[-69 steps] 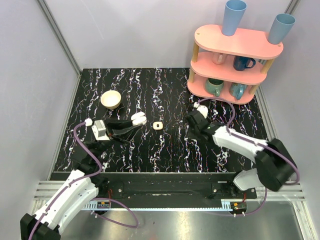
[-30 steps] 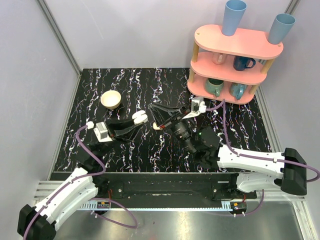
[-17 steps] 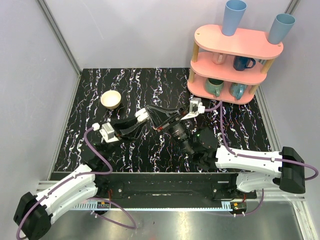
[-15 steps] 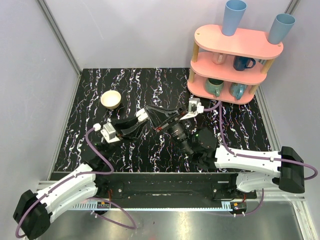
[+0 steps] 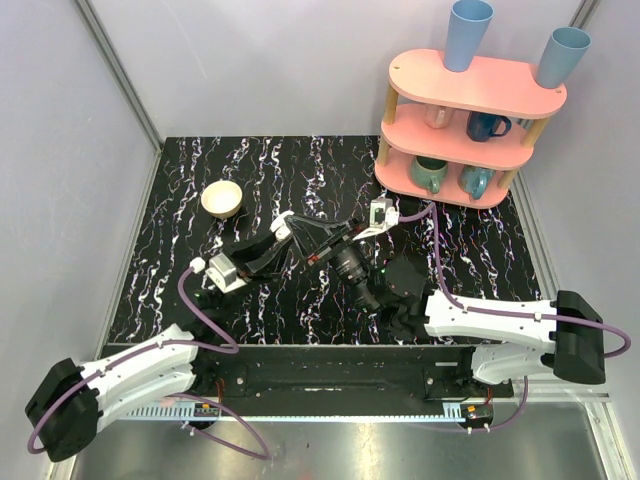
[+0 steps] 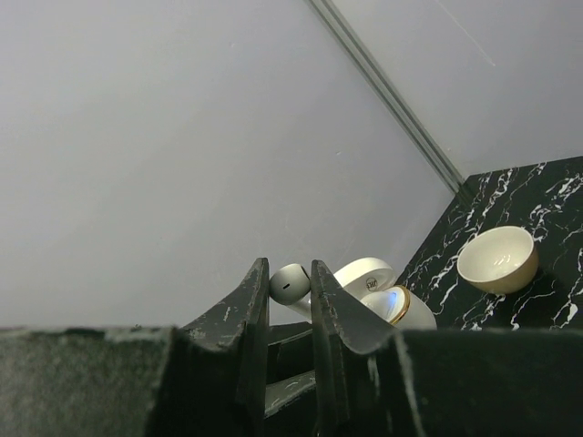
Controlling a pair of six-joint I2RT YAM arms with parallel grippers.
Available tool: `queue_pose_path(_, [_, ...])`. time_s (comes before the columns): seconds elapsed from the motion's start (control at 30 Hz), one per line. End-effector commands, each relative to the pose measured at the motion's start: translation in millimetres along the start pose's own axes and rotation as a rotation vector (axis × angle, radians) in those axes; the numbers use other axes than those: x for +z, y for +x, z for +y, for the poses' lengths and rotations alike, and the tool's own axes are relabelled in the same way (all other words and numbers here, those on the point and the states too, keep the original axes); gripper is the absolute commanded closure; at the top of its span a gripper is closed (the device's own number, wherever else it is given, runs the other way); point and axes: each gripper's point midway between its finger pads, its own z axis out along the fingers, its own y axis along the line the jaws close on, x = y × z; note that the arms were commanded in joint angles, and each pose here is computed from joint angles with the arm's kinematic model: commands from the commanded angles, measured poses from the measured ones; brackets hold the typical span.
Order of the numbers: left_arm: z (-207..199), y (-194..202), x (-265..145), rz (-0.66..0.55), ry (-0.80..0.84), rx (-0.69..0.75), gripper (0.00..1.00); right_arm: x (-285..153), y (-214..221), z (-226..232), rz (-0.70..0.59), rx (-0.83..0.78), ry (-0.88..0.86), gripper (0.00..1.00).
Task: Insert the wireless bluetooth earbuds into the charging case
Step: Insert the left earbud into the left side groove of the charging case.
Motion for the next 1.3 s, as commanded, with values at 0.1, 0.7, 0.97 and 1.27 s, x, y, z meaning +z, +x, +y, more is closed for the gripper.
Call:
queue_pose_path(0.1, [4.5, -28.9, 6.3, -0.124, -0.038, 0.042, 1.00, 6.8, -8.5, 8.4, -0.019, 0.028, 0.020, 0.93])
queue_pose_path(0.7, [4.0, -33.6, 9.9, -0.146, -0.065, 0.041, 1.00, 9.8, 9.2, 3.2, 0.014, 0.018, 0.028, 0.93])
queue_pose_path(0.97, [3.7, -32.6, 10.6, -0.148, -0.073, 0.036, 1.00, 10.4, 14.0, 1.8, 0.015, 0.025, 0.025, 0.93])
queue_pose_path(1.27, [4.6, -37.2, 10.7, -0.168, -0.087, 0.031, 1.00, 7.9, 15.2, -1.0, 0.019, 0.013, 0.029, 0.93])
